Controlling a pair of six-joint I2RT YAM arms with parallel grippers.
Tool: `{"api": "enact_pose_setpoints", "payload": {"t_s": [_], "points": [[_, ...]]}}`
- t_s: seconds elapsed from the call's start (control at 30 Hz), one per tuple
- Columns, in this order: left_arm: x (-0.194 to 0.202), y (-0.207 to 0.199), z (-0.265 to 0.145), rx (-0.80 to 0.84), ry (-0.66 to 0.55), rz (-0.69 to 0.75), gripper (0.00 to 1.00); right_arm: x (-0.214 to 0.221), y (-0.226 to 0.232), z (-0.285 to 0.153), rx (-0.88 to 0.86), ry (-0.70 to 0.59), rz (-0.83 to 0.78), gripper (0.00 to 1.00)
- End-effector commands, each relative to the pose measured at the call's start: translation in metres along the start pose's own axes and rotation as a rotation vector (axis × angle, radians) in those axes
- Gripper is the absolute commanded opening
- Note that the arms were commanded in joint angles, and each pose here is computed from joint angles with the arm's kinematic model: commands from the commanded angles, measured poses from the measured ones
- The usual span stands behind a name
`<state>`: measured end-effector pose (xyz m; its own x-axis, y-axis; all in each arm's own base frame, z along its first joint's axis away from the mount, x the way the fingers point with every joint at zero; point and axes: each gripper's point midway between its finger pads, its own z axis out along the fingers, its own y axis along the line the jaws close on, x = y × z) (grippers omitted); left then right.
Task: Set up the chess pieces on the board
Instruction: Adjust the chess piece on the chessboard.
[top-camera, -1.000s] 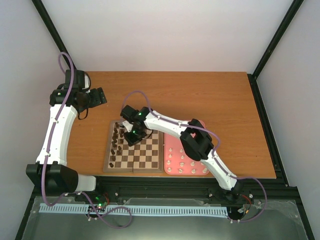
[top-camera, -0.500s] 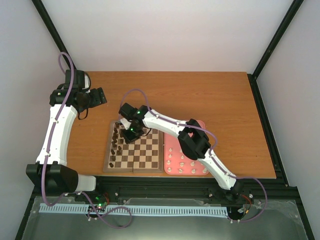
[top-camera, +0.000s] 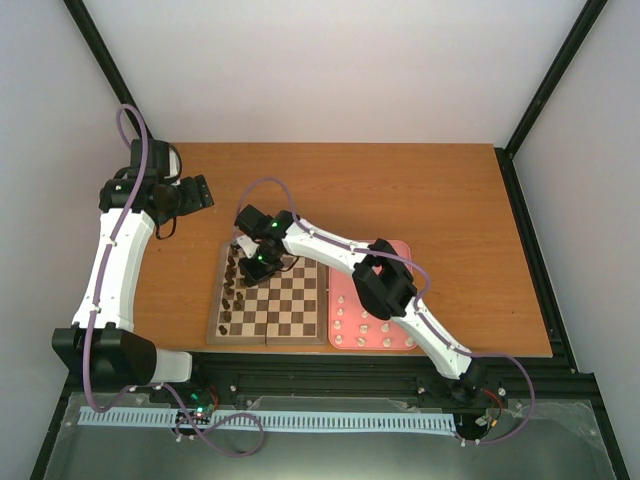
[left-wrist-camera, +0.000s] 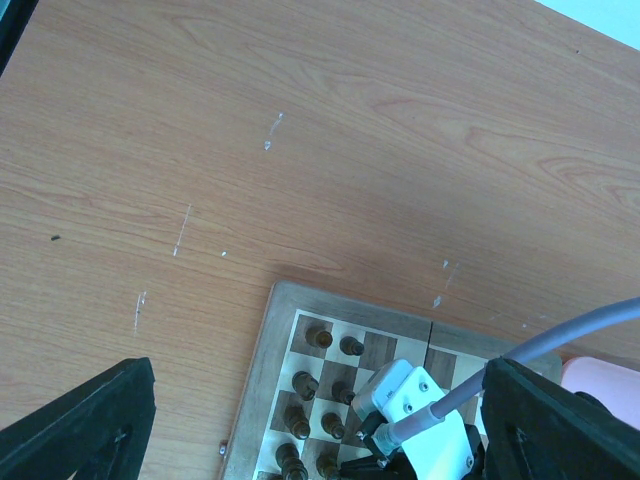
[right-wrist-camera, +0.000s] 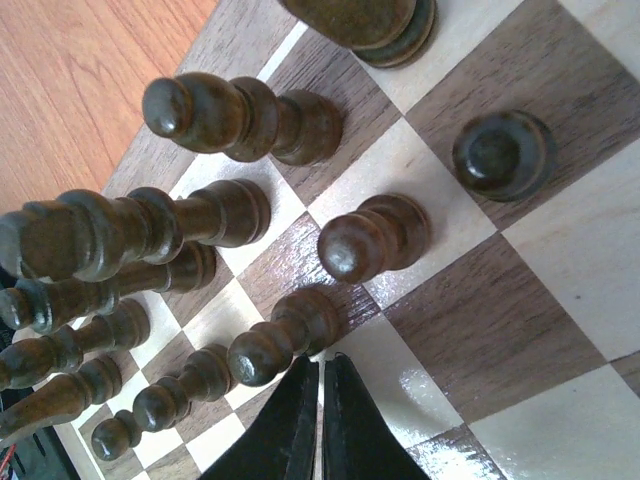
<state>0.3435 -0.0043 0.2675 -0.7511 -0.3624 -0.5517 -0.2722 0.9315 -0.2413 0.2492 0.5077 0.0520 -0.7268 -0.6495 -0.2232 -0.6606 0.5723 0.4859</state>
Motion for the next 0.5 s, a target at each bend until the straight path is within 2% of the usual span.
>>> {"api": "enact_pose_setpoints", "payload": {"t_s": [0.0, 0.47], "points": [[-0.0084, -0.0039, -0.0061, 0.009, -0.029, 0.008, 1.0, -0.0026, 0.0039, 0.0046, -0.012, -0.002, -0.008, 0.03], [-0.0084, -0.004, -0.0038, 0.009, -0.025, 0.008, 1.0, -0.0086, 0.0031, 0.0086, -0.012, -0.012, -0.004, 0.03]]}}
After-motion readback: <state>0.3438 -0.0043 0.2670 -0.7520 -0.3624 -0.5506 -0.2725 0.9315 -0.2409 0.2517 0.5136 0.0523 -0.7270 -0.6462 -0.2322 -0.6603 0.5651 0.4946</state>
